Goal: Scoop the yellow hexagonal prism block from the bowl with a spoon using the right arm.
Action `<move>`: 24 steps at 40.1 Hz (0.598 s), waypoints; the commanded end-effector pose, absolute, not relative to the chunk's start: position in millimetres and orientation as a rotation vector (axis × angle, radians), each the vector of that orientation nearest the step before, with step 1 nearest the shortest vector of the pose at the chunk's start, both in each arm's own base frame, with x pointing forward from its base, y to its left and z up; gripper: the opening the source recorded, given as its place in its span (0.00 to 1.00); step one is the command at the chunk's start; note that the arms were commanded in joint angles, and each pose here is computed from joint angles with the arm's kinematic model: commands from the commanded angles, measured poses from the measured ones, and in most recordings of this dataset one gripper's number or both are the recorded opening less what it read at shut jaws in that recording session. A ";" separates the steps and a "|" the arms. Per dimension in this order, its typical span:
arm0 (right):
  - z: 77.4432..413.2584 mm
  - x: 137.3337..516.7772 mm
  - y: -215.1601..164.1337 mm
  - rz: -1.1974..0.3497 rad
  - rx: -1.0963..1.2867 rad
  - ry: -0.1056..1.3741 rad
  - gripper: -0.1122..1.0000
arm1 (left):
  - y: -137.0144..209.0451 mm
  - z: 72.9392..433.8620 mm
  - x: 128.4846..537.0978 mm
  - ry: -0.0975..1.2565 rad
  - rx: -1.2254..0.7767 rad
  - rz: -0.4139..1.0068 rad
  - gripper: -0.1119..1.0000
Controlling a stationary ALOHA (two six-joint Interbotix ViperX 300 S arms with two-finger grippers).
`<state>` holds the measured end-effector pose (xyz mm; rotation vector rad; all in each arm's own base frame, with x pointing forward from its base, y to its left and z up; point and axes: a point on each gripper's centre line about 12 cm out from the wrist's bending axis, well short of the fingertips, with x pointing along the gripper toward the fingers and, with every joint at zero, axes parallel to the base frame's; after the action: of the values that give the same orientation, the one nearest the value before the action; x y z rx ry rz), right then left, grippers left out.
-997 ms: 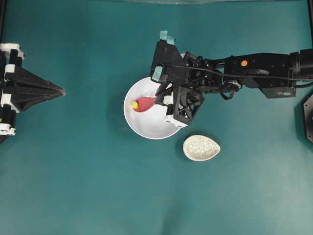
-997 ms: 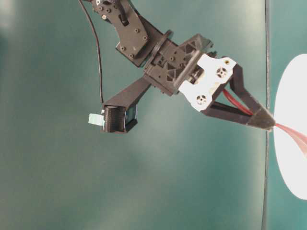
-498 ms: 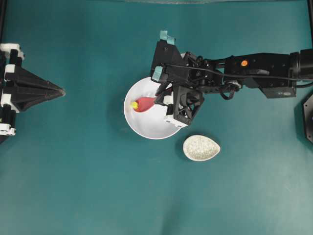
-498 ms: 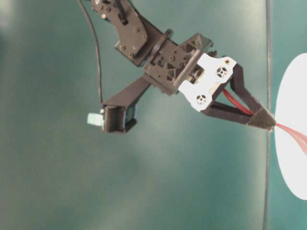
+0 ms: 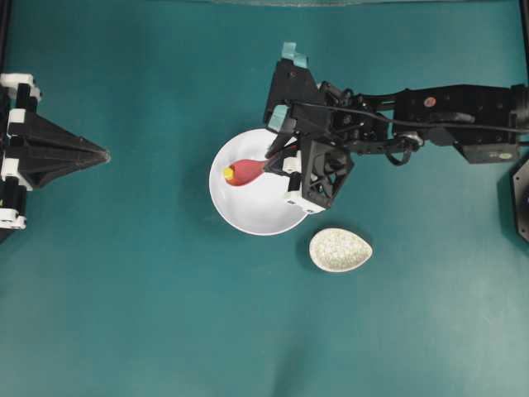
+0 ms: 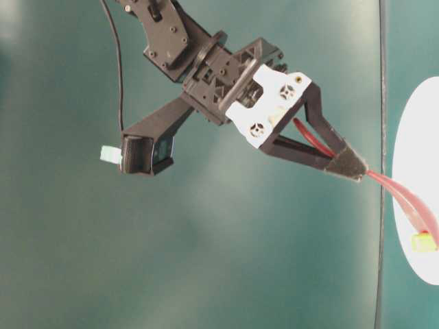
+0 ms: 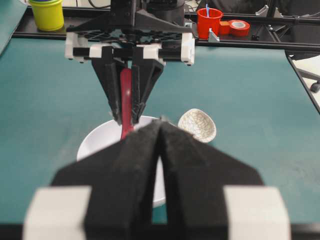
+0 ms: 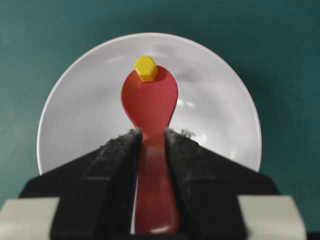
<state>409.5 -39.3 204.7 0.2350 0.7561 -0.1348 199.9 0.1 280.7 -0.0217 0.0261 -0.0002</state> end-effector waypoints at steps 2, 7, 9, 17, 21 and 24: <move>224.8 405.4 -40.2 -0.138 0.236 0.667 0.33 | 0.0 293.0 202.4 -0.009 -0.022 -0.001 0.10; 230.5 399.1 -41.1 -0.145 0.232 0.589 0.33 | 0.0 292.7 202.1 -0.009 -0.022 -0.001 0.10; 233.0 395.4 -41.5 -0.148 0.231 0.552 0.33 | 0.0 293.4 202.2 -0.011 -0.022 -0.001 0.10; 247.8 375.2 -40.9 -0.156 0.219 0.384 0.33 | 0.0 293.7 201.9 -0.012 -0.023 -0.001 0.10; 255.9 362.7 -39.2 -0.159 0.222 0.296 0.33 | 0.3 293.8 201.9 -0.014 -0.023 0.000 0.10; 263.6 352.2 -38.0 -0.161 0.230 0.227 0.33 | 0.0 294.4 201.9 -0.018 -0.023 -0.001 0.10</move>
<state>360.0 -39.5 242.1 0.2267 0.3339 -0.1647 199.7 0.1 281.5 -0.0248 0.0200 0.0000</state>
